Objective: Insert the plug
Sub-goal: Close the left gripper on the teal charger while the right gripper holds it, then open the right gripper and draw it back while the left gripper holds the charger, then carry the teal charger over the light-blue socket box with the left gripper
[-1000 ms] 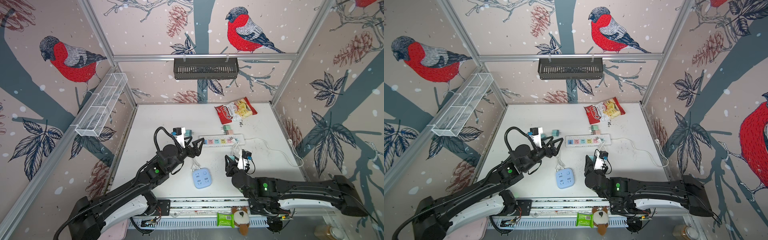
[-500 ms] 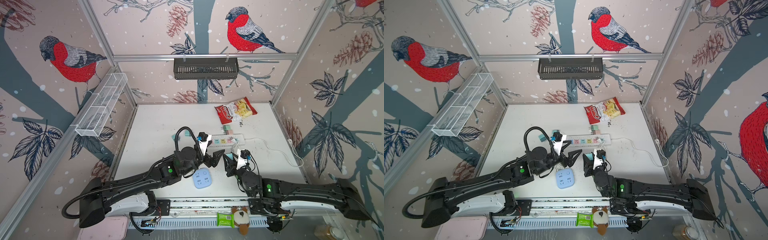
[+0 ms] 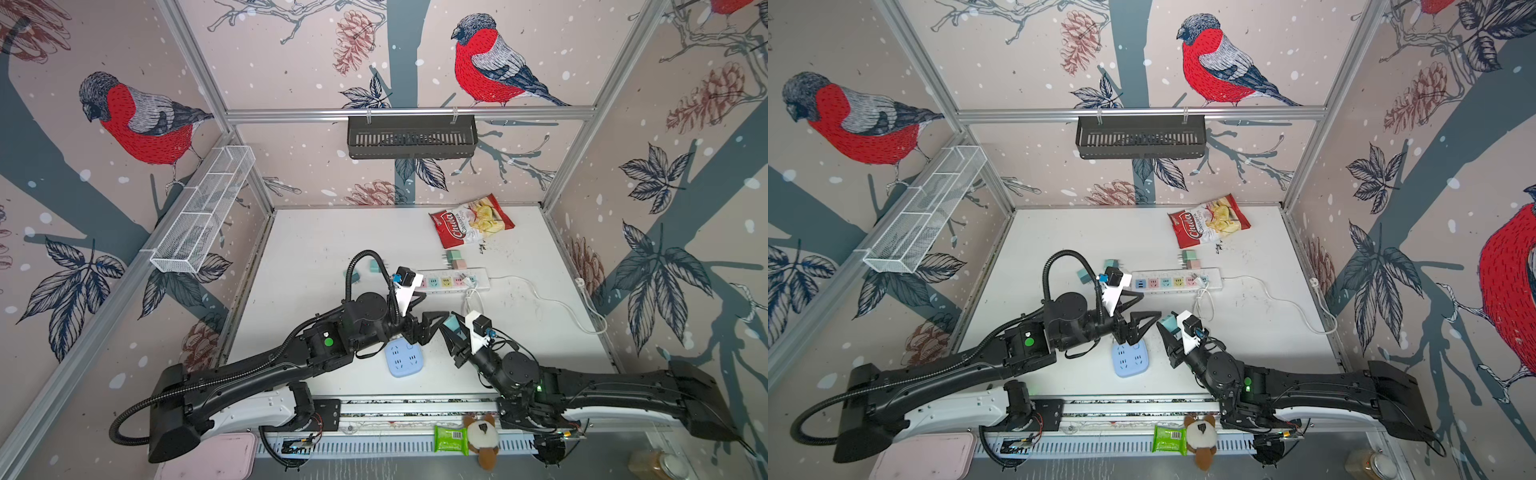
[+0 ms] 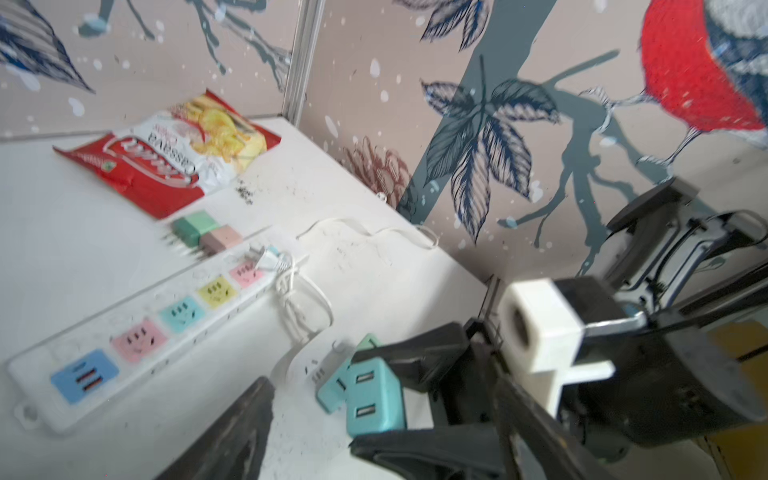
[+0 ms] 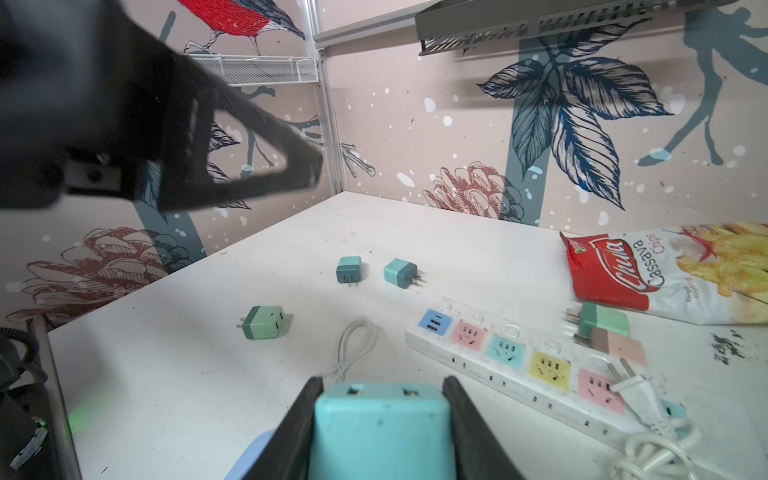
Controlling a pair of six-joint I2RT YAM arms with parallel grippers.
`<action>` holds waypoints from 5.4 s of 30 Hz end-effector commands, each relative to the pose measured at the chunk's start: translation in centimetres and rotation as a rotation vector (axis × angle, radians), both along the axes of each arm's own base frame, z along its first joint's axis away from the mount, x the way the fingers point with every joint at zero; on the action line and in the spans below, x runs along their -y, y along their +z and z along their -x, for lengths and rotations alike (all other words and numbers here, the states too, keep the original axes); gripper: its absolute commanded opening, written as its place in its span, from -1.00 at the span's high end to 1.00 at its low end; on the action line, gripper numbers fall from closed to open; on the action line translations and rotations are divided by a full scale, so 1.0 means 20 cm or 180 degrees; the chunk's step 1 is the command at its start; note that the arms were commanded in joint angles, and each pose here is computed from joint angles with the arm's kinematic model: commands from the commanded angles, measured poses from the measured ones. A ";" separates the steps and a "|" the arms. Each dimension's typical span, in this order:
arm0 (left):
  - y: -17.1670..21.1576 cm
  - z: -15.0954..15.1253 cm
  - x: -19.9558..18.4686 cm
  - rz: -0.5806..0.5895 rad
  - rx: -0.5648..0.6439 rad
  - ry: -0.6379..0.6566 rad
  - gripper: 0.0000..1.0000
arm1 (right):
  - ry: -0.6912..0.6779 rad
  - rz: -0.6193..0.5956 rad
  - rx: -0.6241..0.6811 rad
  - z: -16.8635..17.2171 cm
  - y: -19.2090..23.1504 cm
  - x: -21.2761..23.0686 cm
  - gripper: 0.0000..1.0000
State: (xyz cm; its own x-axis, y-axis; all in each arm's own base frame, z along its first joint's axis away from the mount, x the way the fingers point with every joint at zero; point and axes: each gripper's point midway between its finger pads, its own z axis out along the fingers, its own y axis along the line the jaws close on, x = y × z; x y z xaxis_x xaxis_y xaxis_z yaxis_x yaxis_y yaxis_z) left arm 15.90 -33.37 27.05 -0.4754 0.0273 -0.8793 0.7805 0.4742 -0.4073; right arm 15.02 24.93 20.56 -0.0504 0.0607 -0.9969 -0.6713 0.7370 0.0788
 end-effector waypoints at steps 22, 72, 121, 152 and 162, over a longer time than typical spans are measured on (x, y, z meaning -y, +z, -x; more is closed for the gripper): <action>-0.20 0.10 0.13 -0.0497 -0.0373 -0.0556 -0.58 | 0.0388 0.0134 0.0677 0.13 0.06 -0.08 0.97; -0.33 0.24 0.26 -0.0713 -0.0608 -0.1218 0.18 | 0.0437 0.0201 0.1085 0.16 0.12 0.04 0.96; -0.66 0.12 -0.17 -0.1702 0.0875 -0.0833 1.00 | -0.0824 -0.0372 0.0006 -0.19 -0.05 0.45 -0.99; -0.89 0.12 -0.19 -0.2309 0.0610 -0.1028 1.00 | -0.0913 -0.0160 -0.0135 -0.25 -0.11 0.42 -1.00; -0.92 0.11 -0.18 -0.2414 0.0540 -0.1032 1.00 | -0.0890 -0.0197 -0.0135 -0.24 -0.11 0.42 -0.99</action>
